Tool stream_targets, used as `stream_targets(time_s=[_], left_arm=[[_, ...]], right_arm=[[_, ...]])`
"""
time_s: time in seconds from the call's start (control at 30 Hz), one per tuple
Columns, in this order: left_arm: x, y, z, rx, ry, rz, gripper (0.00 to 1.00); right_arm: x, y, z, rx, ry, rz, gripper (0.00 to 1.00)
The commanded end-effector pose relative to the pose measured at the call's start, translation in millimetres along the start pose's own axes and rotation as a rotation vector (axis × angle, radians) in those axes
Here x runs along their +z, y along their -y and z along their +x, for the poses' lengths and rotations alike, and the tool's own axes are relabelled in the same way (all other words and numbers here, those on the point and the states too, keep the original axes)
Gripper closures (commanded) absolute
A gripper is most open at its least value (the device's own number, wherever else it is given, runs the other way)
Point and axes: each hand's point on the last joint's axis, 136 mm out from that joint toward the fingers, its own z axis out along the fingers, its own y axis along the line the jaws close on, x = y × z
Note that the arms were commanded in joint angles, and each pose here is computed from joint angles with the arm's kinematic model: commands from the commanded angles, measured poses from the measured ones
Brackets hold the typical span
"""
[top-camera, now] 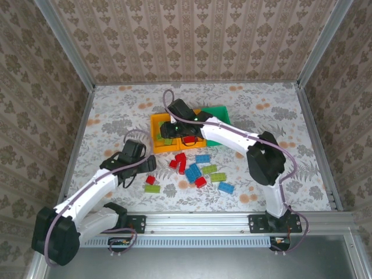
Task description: Sort the legos into containers by color
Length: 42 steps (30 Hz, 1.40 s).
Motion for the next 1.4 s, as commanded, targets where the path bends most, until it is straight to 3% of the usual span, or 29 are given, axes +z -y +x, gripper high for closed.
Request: stream_targets(time_s=[0.0, 0.1, 0.23, 0.3, 0.53, 0.9, 1.37], left_arm=[[-3, 5, 16, 0.0, -0.027, 0.031, 0.11], [-3, 9, 26, 0.022, -0.048, 0.039, 0.12], [3, 16, 38, 0.021, -0.081, 0.058, 0.13], [5, 19, 41, 0.039, -0.088, 0.066, 0.14], [10, 26, 54, 0.078, -0.135, 0.073, 0.22], [17, 23, 72, 0.122, -0.176, 0.027, 0.24], [30, 25, 67, 0.142, -0.193, -0.031, 0.44]], right_arm=[[14, 7, -6, 0.033, -0.022, 0.003, 0.63], [23, 12, -9, 0.049, -0.023, 0.011, 0.59], [29, 15, -9, 0.061, -0.033, 0.017, 0.42], [28, 14, -9, 0.058, -0.035, 0.016, 0.4], [1, 4, -17, 0.044, 0.003, -0.011, 0.28], [-56, 44, -31, 0.087, 0.094, 0.045, 0.25], [-129, 130, -1, 0.194, 0.181, 0.18, 0.23]])
